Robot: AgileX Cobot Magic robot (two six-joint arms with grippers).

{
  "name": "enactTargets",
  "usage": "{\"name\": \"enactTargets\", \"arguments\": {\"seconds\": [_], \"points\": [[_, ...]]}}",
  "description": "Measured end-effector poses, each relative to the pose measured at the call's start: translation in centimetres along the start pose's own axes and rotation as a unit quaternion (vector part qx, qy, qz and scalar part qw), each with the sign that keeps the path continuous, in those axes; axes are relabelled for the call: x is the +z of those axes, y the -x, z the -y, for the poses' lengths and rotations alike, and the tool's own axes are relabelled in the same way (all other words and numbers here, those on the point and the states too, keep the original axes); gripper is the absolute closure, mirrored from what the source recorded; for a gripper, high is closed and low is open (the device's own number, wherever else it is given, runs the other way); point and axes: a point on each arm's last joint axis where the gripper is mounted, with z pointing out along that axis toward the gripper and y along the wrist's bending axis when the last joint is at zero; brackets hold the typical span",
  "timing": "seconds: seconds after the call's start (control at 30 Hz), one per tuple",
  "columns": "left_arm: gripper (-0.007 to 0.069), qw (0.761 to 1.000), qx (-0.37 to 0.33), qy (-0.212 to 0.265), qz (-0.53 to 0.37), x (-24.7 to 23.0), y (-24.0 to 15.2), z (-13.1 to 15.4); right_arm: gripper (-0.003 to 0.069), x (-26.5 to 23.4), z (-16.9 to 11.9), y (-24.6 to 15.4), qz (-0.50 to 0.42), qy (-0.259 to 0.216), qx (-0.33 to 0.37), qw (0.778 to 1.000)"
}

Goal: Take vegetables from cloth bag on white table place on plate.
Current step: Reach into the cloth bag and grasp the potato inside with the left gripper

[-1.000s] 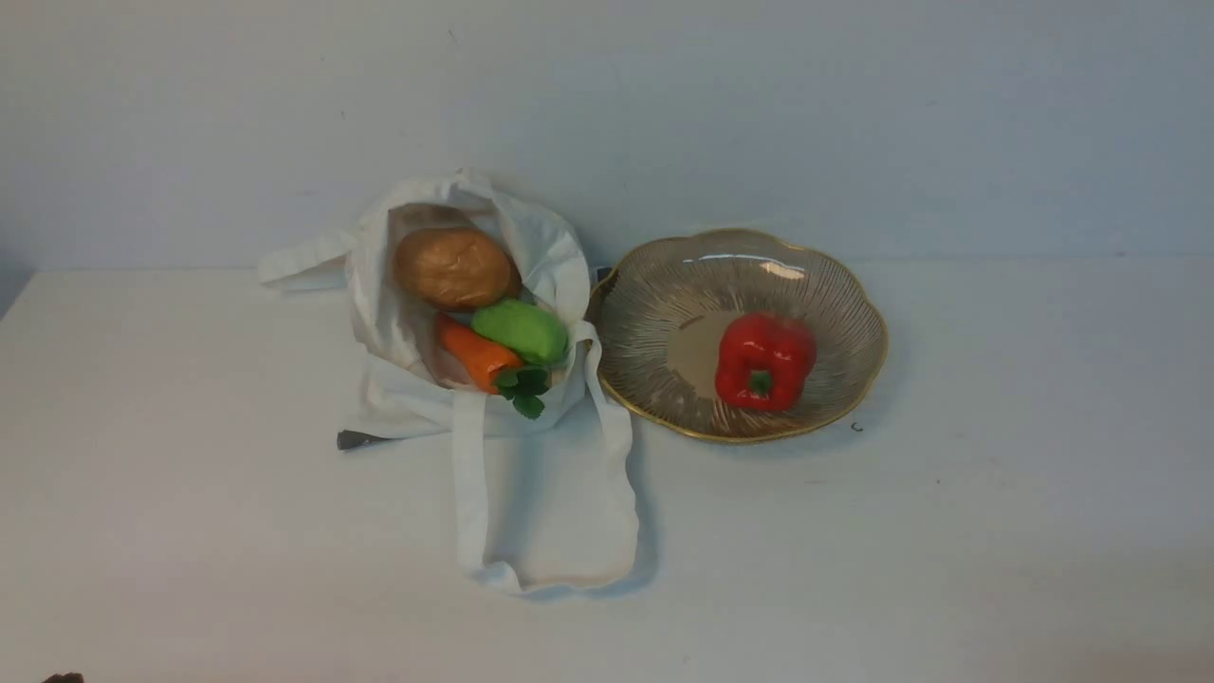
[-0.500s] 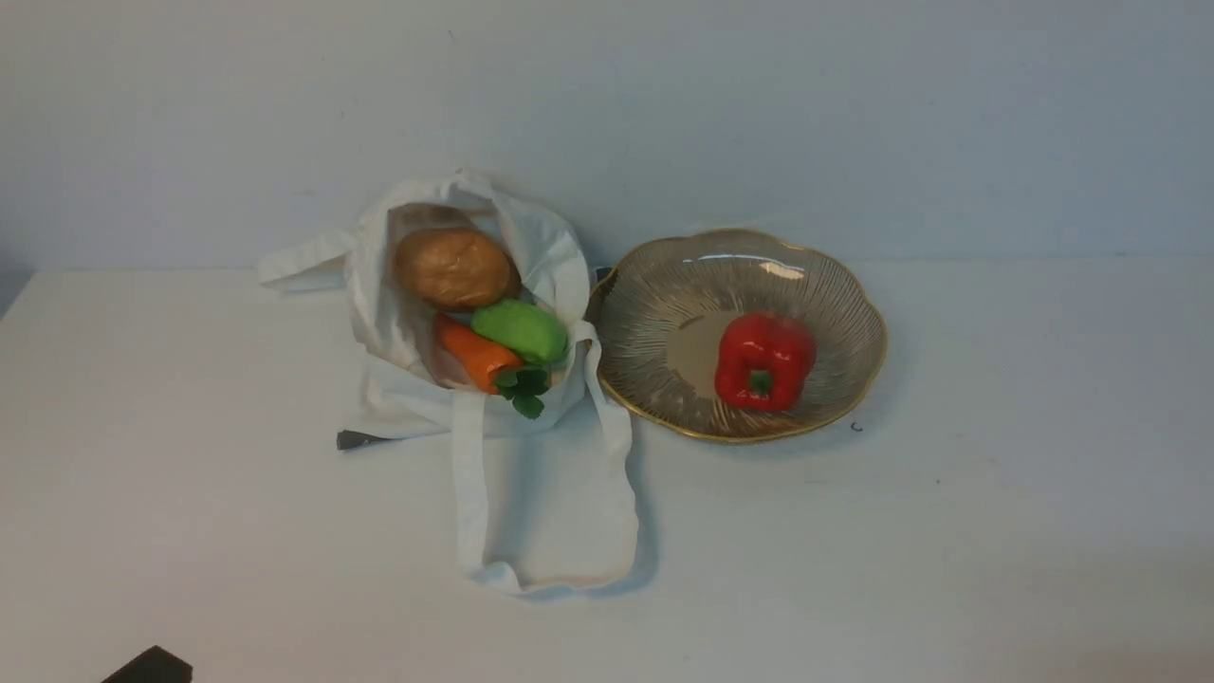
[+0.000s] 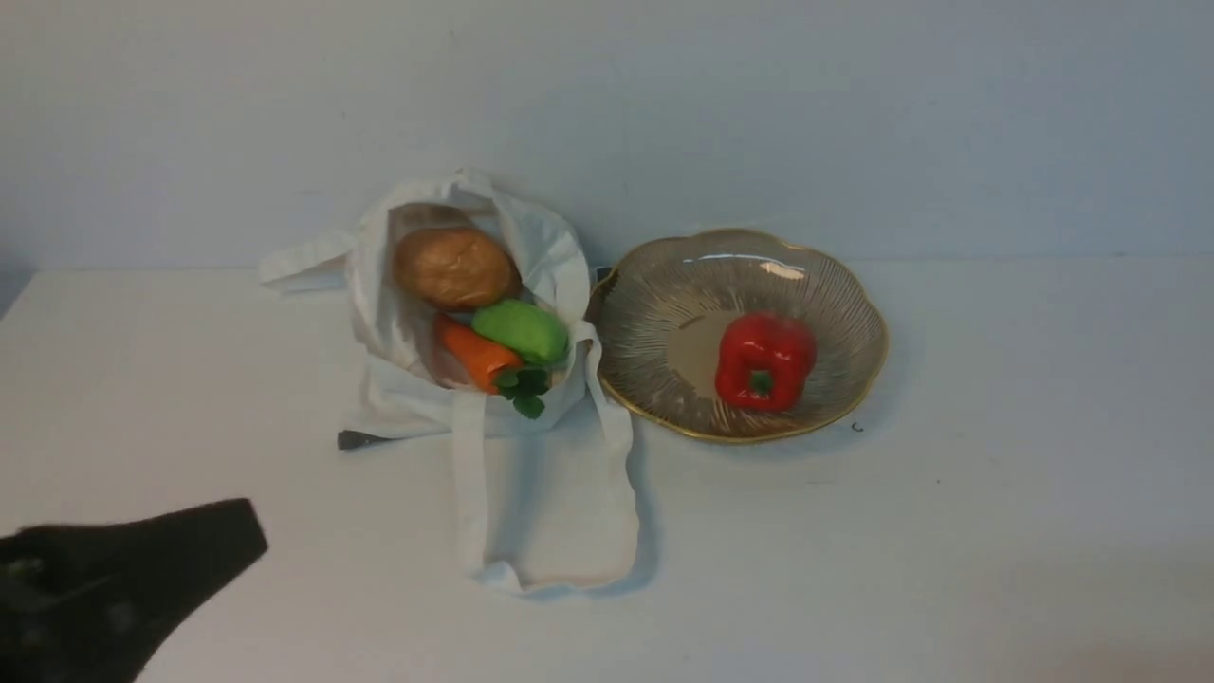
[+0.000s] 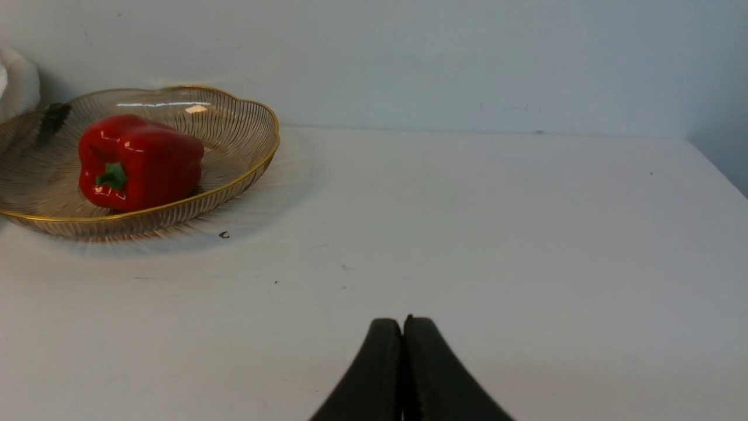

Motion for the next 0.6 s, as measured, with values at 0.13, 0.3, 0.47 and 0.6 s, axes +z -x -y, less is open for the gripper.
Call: {"name": "enactTargets", "arguments": {"seconds": [0.13,0.3,0.47,0.6], "points": [[0.063,0.991,0.022,0.06,-0.114,3.9,3.6,-1.8,0.0674,0.0,0.0,0.0,0.0,0.0,0.0,1.0],[0.0625,0.979,0.025,0.083,-0.183,8.3,7.7,-3.5,0.0674,0.0,0.0,0.0,0.0,0.0,0.0,1.0],[0.0547,0.972,0.041,0.057,-0.225,13.7,10.6,-3.3,0.0674,0.0,0.0,0.0,0.0,0.0,0.0,1.0],[0.0396,0.963,0.071,0.064,-0.25,18.4,12.3,-3.2,0.0674,0.0,0.0,0.0,0.0,0.0,0.0,1.0]]}}
